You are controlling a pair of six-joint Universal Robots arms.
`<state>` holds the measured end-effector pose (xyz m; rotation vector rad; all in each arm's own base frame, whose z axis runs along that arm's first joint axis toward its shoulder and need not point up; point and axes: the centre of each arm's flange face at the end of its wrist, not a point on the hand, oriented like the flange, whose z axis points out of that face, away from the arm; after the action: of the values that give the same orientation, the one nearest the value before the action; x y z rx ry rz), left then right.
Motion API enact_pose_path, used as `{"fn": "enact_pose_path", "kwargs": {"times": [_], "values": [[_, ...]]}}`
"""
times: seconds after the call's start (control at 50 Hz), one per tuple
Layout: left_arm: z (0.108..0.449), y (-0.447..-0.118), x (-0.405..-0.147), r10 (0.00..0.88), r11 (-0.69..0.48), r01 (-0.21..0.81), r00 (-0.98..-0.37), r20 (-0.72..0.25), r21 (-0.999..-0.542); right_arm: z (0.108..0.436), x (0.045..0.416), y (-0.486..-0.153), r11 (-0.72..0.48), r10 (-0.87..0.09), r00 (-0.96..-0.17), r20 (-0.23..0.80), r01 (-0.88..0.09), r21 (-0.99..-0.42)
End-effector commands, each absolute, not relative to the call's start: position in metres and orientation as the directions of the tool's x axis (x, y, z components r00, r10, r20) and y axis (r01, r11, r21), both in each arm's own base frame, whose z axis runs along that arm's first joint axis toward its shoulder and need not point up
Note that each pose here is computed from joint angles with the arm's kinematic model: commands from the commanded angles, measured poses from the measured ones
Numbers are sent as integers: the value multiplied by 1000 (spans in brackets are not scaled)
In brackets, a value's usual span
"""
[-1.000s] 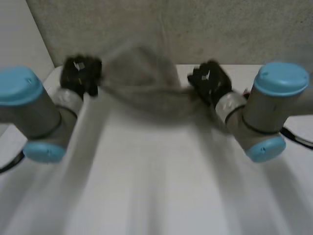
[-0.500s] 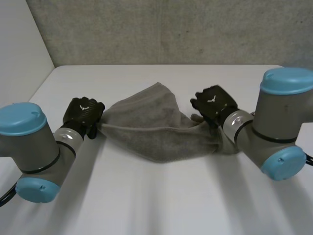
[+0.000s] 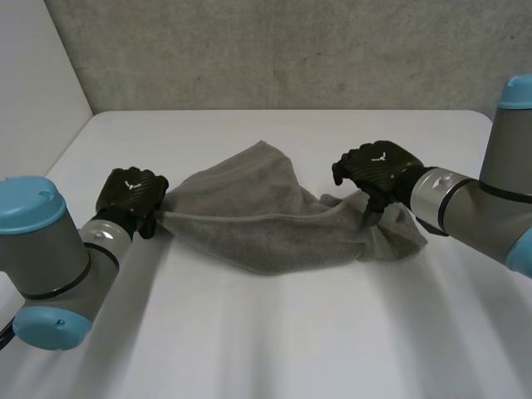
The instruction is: Fold the towel.
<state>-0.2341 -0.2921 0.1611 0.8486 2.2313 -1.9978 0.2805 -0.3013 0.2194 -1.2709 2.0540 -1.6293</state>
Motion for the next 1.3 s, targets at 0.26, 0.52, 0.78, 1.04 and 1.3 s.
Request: {"fn": "enact_pose_path", "kwargs": {"times": [0.26, 0.52, 0.78, 1.04, 1.3], "values": [[163, -300, -233, 359, 19, 406, -855, -373, -914, 186, 293, -316, 27, -770, -567, 294, -489, -872], [260, -392, -270, 153, -367, 462, -826, -542, -807, 310, 313, -389, -661, -260, -790, 554, -272, -699], [377, -384, -268, 13, -658, 216, -955, -297, -721, 332, 315, -372, -682, -215, -824, 523, -257, -685], [206, -346, -252, 261, -206, 420, -847, -463, -884, 241, 302, -332, -337, -468, -630, 620, -522, -784], [138, -280, -221, 382, 28, 588, -753, -535, -808, 164, 283, -277, -138, -658, -481, 580, -679, -721]]}}
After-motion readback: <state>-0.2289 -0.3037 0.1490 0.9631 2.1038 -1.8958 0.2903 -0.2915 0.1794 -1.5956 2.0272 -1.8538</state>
